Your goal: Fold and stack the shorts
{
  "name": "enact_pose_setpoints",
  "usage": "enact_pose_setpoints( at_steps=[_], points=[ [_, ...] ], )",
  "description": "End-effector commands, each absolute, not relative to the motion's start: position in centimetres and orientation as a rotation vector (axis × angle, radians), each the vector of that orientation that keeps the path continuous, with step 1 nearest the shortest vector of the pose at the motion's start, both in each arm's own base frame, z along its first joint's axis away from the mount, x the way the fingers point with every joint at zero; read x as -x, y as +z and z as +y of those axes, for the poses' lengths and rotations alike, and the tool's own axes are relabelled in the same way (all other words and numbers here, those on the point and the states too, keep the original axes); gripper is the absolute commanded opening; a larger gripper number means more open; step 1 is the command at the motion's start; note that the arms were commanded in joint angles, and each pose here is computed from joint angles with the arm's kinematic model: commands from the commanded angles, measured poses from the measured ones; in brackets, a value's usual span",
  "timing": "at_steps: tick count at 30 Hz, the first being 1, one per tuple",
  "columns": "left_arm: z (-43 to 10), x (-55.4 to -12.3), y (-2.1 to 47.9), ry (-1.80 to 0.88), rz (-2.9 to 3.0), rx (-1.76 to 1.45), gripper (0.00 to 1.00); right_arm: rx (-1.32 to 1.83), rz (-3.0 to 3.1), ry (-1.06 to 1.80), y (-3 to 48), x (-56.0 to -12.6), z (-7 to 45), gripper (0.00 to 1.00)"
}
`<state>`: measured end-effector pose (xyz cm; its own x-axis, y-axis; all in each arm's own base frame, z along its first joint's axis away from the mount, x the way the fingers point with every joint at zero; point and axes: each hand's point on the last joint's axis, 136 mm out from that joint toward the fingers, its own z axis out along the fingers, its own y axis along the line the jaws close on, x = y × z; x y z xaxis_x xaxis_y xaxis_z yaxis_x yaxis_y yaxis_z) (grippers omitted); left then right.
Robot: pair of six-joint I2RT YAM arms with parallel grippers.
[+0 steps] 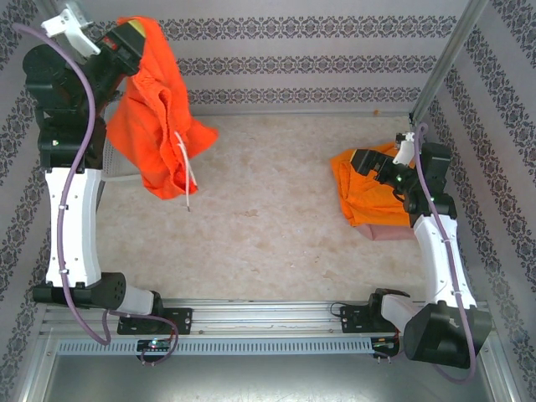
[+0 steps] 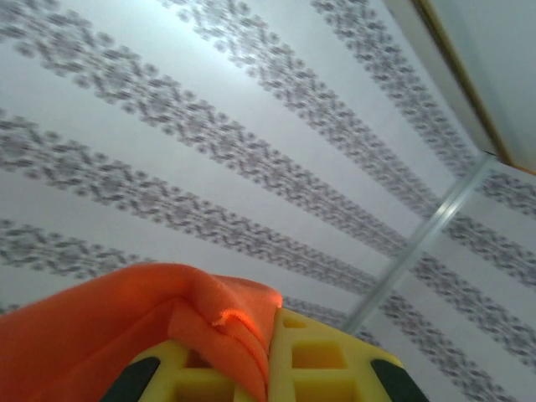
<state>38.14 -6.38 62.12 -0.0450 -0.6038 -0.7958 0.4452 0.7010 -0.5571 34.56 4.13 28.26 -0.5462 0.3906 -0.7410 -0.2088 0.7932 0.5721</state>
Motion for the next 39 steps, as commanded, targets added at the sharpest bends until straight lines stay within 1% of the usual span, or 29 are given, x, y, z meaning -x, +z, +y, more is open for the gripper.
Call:
enact_pose_setpoints(
  at_steps=[1,5,7,10,13,15,18,21,25,28,31,34,39],
  points=[
    [-9.4,-38.9,63.2,-0.949,1.344,0.07,0.0,-0.052,1.937,0.806,30.2,-34.0,5.2,0.98],
    [-13.6,-41.2,61.0,-1.021,1.411,0.007,0.0,0.003,1.926,0.802,30.5,-33.5,6.0,0.98],
    [-15.0,-42.9,59.3,-1.005,1.446,0.003,0.0,0.012,1.928,0.79,30.4,-33.5,6.1,0.98],
    [-15.4,-46.1,56.1,-0.93,1.522,0.061,0.0,0.007,1.939,0.792,30.2,-33.8,6.2,0.98],
    [-14.6,-49.1,53.9,-0.841,1.574,0.137,0.0,0.017,1.95,0.803,30.1,-34.3,6.8,0.98],
    [-14.1,-51.0,53.5,-0.784,1.565,0.182,0.0,0.042,1.955,0.796,30.2,-35.0,7.5,0.98],
    [-14.6,-53.6,53.7,-0.746,1.539,0.206,0.0,0.068,1.975,0.799,30.1,-36.3,8.6,0.98],
    [-16.4,-54.7,55.5,-0.774,1.479,0.181,0.0,0.098,1.972,0.806,30.9,-37.4,9.8,0.98],
    [-18.1,-54.0,58.7,-0.805,1.349,0.143,0.0,0.122,1.955,0.784,31.5,-38.1,10.6,0.98],
    [-19.2,-53.5,58.1,-0.764,1.377,0.119,0.0,0.126,1.965,0.776,31.1,-38.2,10.9,0.98],
    [-21.1,-53.4,53.9,-0.733,1.514,0.095,0.0,0.126,1.989,0.775,29.8,-37.8,11.1,0.98],
    [-22.3,-52.0,47.8,-0.738,1.598,0.11,0.0,0.116,2.026,0.782,27.9,-37.1,11.3,0.98],
    [-20.4,-45.6,36.1,-0.762,1.569,0.248,0.0,0.114,2.105,0.814,24.4,-35.2,12.8,0.98]
  ],
)
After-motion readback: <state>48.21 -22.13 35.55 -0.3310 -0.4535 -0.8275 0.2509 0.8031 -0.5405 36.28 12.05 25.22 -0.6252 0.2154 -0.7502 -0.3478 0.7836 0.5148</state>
